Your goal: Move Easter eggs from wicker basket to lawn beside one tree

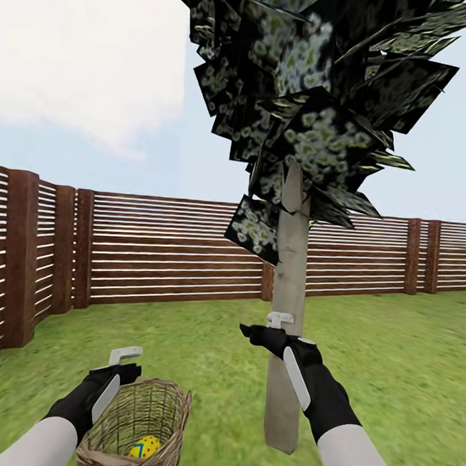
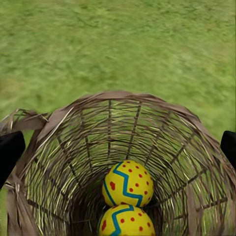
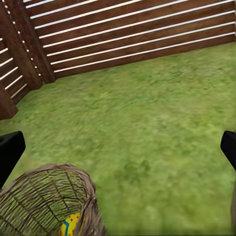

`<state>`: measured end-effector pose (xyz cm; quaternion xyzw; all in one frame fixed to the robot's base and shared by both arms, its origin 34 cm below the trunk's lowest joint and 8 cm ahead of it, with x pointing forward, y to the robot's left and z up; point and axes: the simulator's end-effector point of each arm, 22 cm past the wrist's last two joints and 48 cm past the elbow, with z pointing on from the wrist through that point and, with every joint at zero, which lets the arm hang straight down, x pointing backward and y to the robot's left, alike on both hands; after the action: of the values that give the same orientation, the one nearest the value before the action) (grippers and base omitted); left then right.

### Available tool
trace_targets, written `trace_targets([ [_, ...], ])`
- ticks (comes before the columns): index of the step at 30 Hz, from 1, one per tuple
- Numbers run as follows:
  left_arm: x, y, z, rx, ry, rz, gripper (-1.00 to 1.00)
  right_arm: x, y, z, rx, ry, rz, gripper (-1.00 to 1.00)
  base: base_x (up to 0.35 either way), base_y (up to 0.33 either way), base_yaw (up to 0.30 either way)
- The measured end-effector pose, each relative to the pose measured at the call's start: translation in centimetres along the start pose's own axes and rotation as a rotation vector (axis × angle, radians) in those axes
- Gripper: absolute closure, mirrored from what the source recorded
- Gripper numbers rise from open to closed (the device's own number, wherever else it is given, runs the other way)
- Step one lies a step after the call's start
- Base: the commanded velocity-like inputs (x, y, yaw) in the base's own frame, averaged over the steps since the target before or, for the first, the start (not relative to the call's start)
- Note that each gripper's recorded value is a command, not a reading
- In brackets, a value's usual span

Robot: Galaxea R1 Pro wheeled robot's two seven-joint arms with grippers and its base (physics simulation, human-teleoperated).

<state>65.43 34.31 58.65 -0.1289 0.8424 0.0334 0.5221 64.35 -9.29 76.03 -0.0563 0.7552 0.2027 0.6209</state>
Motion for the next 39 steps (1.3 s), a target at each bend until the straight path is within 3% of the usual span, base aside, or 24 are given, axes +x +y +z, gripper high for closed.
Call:
trace_targets([
  [39,8.2,0.6,4.8,-0.03,0.15,0.033,-1.0,8.6,-3.4,4.4,0.027,0.147,0.059,-1.0,0.0,0.0,0.0],
])
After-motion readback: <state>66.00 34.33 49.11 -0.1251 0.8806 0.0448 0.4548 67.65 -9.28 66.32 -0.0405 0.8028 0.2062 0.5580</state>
